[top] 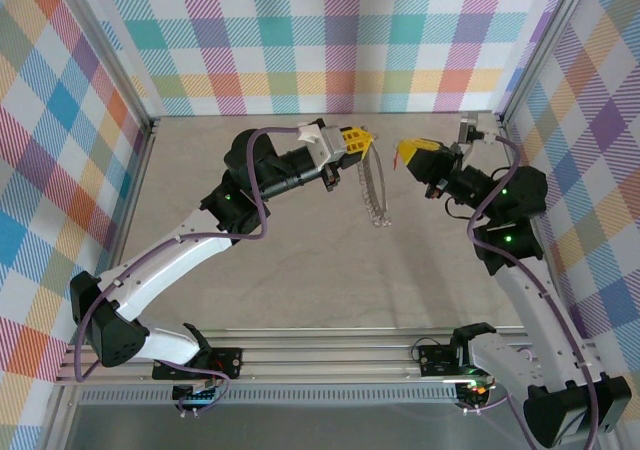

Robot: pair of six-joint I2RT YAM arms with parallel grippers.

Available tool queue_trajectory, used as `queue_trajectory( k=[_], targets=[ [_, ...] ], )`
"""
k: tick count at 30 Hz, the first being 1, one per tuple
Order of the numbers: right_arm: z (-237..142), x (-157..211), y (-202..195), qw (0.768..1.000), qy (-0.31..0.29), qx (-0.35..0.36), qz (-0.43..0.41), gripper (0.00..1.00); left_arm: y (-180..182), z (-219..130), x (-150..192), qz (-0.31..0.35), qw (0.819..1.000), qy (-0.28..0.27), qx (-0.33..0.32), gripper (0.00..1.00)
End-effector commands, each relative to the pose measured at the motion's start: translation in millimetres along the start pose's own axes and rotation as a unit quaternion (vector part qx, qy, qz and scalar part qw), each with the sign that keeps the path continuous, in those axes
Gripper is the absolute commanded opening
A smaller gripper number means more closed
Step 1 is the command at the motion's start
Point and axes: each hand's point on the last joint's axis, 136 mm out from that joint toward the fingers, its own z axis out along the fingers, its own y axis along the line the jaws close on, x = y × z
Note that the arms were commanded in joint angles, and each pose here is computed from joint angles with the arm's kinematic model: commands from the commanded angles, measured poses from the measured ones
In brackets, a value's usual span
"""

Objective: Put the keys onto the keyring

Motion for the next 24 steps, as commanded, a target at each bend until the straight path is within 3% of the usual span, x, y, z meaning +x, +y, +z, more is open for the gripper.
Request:
queue_trajectory(
  k=[1, 24],
  targets=[
    [1.0, -16.3, 19.9, 0.999, -0.018, -0.04, -0.016, 0.0, 3.2, -5.8, -38.9, 0.015, 0.999, -0.045, -0.01, 0.0],
    [25.7, -14.6, 42.6, 0.995, -0.009, -0.093, -0.028, 0.0, -2.1, 2.5, -37.8, -0.005, 0.999, -0.049, 0.01, 0.0]
  ],
)
